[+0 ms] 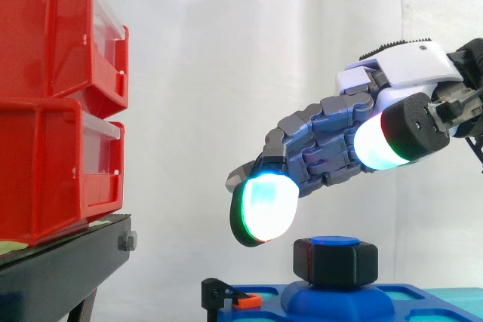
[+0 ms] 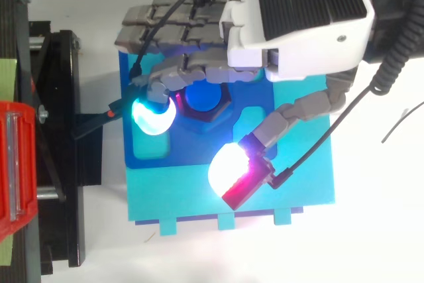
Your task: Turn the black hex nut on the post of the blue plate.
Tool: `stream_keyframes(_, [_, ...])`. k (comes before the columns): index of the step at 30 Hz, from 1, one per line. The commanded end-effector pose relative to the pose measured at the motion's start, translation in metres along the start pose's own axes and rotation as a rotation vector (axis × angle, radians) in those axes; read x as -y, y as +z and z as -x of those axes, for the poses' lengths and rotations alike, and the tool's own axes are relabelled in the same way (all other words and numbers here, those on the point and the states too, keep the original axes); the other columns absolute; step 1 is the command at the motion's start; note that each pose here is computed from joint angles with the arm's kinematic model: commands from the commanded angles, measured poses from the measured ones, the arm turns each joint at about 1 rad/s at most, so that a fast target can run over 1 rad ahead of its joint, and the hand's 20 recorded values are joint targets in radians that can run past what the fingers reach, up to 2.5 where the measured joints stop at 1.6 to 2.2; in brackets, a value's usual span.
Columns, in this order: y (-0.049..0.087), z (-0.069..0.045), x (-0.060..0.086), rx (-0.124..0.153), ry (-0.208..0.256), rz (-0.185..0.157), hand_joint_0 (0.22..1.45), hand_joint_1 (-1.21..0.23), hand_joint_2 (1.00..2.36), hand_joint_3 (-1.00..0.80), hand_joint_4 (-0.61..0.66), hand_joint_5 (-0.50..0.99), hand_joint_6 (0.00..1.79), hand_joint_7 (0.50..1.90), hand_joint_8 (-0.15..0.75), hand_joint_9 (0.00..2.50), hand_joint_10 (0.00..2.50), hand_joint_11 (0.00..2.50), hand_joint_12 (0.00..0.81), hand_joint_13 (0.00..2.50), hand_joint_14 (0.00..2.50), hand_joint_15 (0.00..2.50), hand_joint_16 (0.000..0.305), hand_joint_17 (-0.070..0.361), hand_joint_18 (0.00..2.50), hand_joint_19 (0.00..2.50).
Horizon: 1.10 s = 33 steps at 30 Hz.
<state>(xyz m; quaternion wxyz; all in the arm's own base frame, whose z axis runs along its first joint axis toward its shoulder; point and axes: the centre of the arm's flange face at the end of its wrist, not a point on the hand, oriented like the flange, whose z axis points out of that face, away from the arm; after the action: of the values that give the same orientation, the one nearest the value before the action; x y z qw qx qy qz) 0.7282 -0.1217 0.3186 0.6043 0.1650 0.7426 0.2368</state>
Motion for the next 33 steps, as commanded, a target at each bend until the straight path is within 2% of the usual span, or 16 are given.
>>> stream_keyframes(1, [0.001,0.0,-0.001,0.005,-0.005,-0.002,0.43,-0.46,1.0,-0.5,0.18,-0.24,0.5,0.87,0.231,0.0,0.0,0.0,0.344,0.0,0.0,0.0,0.045,0.101,0.0,0.0])
stream_keyframes(5, [0.01,-0.013,0.007,-0.001,0.004,0.0,0.43,-0.46,1.0,-0.5,0.18,-0.24,0.5,0.87,0.232,0.0,0.0,0.0,0.343,0.0,0.0,0.0,0.045,0.101,0.0,0.0])
stream_keyframes(6, [0.015,-0.022,0.014,-0.007,0.008,-0.002,0.43,-0.46,1.0,-0.5,0.18,-0.24,0.5,0.87,0.232,0.0,0.0,0.0,0.343,0.0,0.0,0.0,0.045,0.101,0.0,0.0])
stream_keyframes(8, [0.016,-0.019,0.013,-0.003,0.036,0.002,0.43,-0.46,1.0,-0.5,0.18,-0.24,0.5,0.87,0.231,0.0,0.0,0.0,0.342,0.0,0.0,0.0,0.045,0.101,0.0,0.0])
stream_keyframes(10, [0.016,-0.016,0.012,-0.001,0.043,0.005,0.43,-0.46,1.0,-0.5,0.18,-0.24,0.5,0.87,0.231,0.0,0.0,0.0,0.343,0.0,0.0,0.0,0.045,0.101,0.0,0.0])
stream_keyframes(14, [0.014,-0.011,0.014,-0.01,0.036,-0.002,0.43,-0.46,1.0,-0.5,0.18,-0.24,0.5,0.87,0.232,0.0,0.0,0.0,0.342,0.0,0.0,0.0,0.045,0.101,0.0,0.0])
stream_keyframes(24, [0.01,-0.013,0.02,-0.026,0.038,-0.005,0.43,-0.45,1.0,-0.5,0.18,-0.24,0.5,0.87,0.232,0.0,0.0,0.0,0.343,0.0,0.0,0.0,0.045,0.101,0.0,0.0])
stream_keyframes(33, [0.005,-0.008,0.03,-0.034,0.029,0.0,0.43,-0.45,1.0,-0.5,0.18,-0.24,0.5,0.87,0.231,0.0,0.0,0.0,0.344,0.0,0.0,0.0,0.045,0.101,0.0,0.0])
